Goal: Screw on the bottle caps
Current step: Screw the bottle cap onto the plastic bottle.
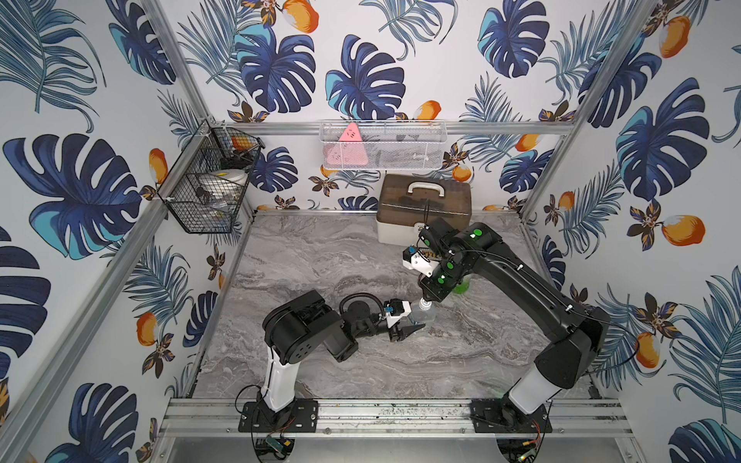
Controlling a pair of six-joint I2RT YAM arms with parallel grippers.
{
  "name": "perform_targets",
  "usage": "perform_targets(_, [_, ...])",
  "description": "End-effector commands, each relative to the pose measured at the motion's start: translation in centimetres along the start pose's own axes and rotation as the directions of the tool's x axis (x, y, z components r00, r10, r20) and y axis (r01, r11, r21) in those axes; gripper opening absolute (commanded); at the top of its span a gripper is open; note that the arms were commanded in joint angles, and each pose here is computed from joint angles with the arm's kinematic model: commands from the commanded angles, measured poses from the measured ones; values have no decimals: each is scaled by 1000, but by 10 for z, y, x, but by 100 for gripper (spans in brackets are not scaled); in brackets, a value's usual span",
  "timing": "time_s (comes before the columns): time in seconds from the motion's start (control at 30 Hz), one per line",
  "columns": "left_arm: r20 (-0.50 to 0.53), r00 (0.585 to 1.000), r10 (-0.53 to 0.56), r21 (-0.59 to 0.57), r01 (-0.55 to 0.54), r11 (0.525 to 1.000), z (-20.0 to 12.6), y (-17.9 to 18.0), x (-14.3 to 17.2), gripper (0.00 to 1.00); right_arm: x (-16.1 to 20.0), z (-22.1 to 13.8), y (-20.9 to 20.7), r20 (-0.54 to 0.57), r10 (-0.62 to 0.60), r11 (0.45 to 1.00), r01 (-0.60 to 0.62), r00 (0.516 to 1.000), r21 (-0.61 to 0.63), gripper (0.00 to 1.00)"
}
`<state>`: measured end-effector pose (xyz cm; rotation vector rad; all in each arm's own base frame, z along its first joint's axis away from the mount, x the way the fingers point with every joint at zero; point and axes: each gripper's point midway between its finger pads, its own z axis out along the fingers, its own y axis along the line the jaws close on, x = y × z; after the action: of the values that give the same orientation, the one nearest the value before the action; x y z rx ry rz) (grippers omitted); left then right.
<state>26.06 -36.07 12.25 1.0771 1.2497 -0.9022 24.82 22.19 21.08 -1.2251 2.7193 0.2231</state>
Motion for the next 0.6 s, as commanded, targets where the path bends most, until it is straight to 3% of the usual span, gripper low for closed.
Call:
perform_targets(0.0, [-43, 999, 20, 56, -17, 998, 0, -12, 11, 64, 5, 6, -2, -39, -15, 999, 16, 999, 32, 22])
perform_targets(0.27, [-36, 999, 8, 22, -8, 1000, -1, -8, 12, 64, 1, -9, -2, -1, -35, 997, 35, 999, 66, 23])
perform_targets(0.4, [-44, 999, 7, 10, -6, 1000, -1, -6, 14, 64, -9, -35, 2, 109, -48, 997, 40, 993, 68, 25])
perform_targets(0.57, [-44, 999, 0, 4, 0, 1000, -1, -5, 14, 64, -9, -35, 6, 167, 0, 999, 6, 986, -39, 26])
